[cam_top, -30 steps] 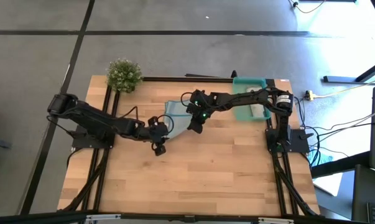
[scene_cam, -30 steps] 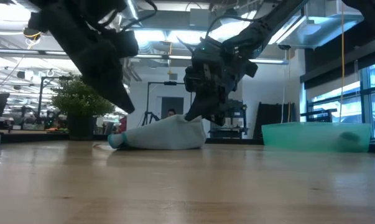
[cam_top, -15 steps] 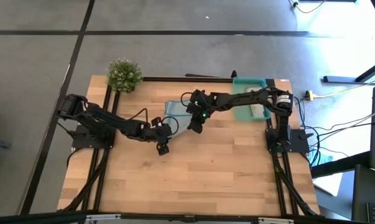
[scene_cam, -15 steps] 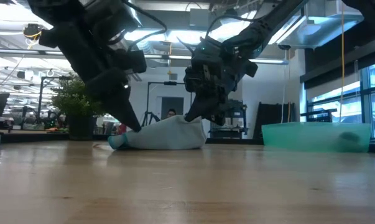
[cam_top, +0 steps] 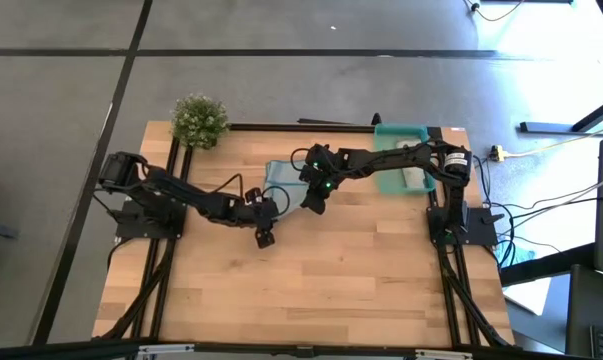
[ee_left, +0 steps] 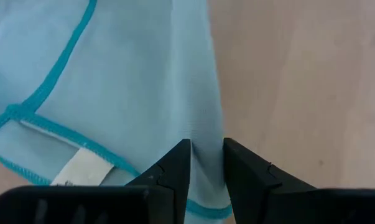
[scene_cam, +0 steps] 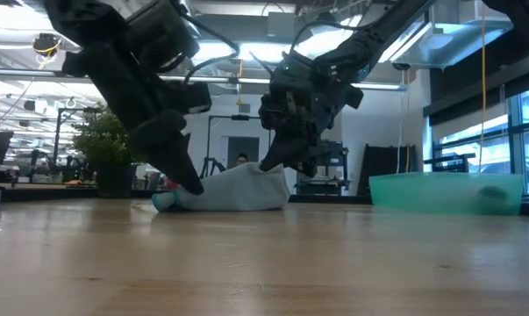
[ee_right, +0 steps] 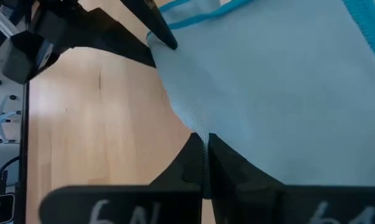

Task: Roll microfiber towels into tight, uniform cylinder then place into a basket
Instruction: Roll the blue towel

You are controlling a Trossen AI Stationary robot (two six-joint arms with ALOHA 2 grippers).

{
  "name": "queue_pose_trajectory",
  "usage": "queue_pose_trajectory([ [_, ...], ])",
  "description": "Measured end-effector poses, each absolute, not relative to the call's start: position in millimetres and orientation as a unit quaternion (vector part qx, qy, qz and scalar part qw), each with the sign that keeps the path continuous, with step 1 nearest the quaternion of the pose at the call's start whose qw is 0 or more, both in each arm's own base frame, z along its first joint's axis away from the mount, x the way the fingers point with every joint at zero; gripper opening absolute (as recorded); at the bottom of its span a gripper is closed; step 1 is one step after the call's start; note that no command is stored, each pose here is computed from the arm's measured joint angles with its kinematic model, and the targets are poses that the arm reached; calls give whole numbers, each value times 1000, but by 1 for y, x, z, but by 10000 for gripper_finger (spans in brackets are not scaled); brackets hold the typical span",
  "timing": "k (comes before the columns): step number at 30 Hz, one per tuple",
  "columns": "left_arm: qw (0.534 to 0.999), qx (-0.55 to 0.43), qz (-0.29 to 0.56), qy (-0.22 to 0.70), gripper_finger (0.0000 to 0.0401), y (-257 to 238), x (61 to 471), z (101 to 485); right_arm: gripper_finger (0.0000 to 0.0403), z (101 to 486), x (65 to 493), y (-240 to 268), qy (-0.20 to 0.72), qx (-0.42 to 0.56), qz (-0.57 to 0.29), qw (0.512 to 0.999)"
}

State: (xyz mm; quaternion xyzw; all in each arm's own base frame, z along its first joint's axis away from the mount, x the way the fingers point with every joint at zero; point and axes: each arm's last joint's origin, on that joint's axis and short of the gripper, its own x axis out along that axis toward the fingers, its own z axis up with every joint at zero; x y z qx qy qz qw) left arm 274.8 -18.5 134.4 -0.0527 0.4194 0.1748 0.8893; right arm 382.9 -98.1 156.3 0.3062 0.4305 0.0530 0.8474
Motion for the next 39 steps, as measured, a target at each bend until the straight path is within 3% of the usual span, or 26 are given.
queue_pose_trajectory([
  [7, 891, -74, 164, 418, 9, -9, 275, 141, 6, 156, 383, -99, 432, 303, 38, 849],
  [16, 859, -110, 44, 499, 3, -12, 280, 171, 6, 158, 383, -90, 434, 358, 92, 821],
  [20, 852, -97, 7, 514, 2, -11, 281, 178, 6, 157, 385, -89, 436, 370, 55, 819],
  [25, 851, -97, -1, 516, 2, -5, 283, 181, 6, 157, 386, -93, 429, 378, -7, 820],
  [39, 849, -107, 11, 517, 1, 4, 282, 180, 6, 145, 389, -99, 422, 347, -68, 835],
])
